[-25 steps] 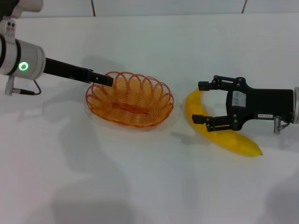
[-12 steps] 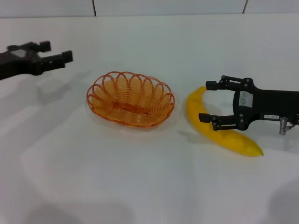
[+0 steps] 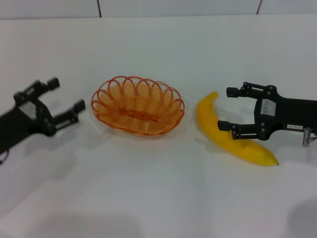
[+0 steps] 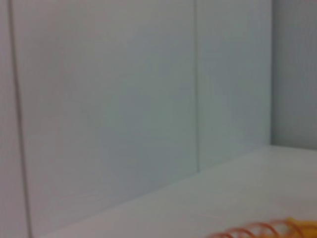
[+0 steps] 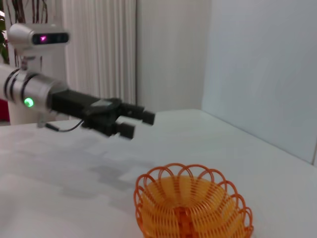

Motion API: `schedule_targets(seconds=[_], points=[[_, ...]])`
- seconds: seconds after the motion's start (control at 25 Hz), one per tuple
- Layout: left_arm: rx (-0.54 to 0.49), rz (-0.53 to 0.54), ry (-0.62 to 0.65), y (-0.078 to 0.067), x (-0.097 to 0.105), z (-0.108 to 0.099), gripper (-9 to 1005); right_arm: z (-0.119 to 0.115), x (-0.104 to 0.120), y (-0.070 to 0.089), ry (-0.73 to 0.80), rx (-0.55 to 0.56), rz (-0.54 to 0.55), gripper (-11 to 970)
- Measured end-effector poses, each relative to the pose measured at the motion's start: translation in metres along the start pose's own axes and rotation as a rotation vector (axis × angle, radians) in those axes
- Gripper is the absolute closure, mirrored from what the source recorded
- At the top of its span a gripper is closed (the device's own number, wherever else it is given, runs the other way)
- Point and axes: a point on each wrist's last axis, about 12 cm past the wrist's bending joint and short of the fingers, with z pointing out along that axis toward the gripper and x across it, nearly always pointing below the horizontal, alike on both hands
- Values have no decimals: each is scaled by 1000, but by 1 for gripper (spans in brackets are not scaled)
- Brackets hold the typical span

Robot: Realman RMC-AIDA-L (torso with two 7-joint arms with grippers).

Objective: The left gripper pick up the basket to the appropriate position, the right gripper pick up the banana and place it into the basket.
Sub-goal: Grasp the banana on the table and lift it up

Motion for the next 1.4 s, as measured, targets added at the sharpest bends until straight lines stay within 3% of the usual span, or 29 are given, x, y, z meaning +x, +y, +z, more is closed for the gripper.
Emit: schedule_targets(seconds=[0.2, 0.44, 0.72, 1.16, 1.4], points=[[26, 6, 66, -10, 14, -5, 119, -3, 6, -2, 29, 39, 6, 86], [-38, -1, 152, -10, 28, -1, 119, -9, 18, 5, 68, 50, 6, 86], [-31, 11, 163, -11, 29, 4, 118, -4, 22, 11, 120, -19, -25, 87], [-31, 9, 154, -12, 28, 4, 118, 14, 11, 2, 159, -55, 76, 87], [-29, 11, 145, -11, 27, 4, 118, 20, 16, -4, 245, -29, 103, 87]])
